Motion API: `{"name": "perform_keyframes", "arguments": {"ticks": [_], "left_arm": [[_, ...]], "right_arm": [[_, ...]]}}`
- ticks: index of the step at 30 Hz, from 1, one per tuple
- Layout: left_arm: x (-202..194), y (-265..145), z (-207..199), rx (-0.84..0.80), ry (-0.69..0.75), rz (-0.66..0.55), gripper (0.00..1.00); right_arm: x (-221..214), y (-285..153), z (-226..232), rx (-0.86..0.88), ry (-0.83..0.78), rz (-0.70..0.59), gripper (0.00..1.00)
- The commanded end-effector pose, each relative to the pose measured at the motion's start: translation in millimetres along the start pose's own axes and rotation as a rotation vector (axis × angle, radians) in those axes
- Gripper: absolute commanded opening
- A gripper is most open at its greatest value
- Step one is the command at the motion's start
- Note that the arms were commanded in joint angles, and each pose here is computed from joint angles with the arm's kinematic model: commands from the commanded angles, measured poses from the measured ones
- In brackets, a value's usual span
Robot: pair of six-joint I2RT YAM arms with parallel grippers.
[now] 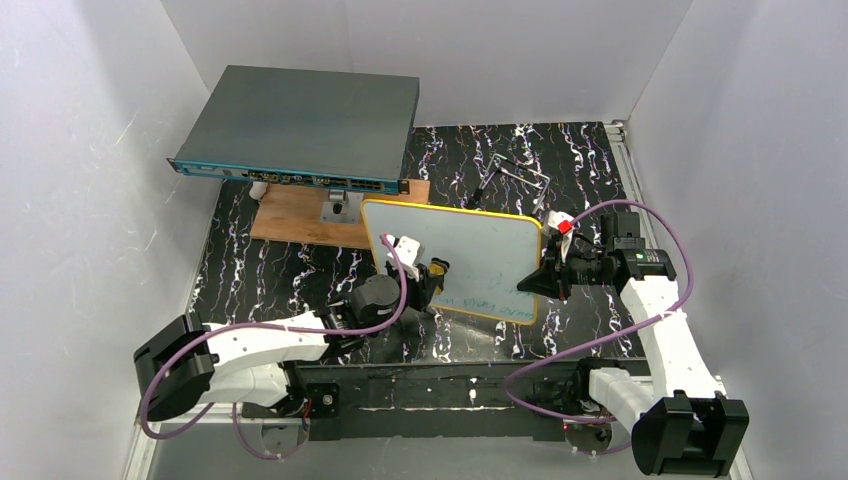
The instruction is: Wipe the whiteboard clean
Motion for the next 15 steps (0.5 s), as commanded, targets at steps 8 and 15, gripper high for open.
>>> {"name": "perform_keyframes", "arguments": {"ticks": [8, 15], "left_arm": [[-2, 37, -54, -0.157, 0.094, 0.032, 0.00], [-20, 52, -82, -0.184, 0.152, 0.054, 0.00]], "right_arm": [[-15, -2, 10, 0.007, 0.067, 0.092, 0.01], [-15, -2, 10, 0.008, 0.067, 0.091, 0.01]]}}
Point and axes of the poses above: each gripper's point midway between its finger pads, its own y axis out along the fingers, its own z axis along the line the jaws close on, x = y × z, the point moved 6 cm from there along -y, back along the fingers, and after that the axes turned 12 degrees about -y, right-handed, at the moved point
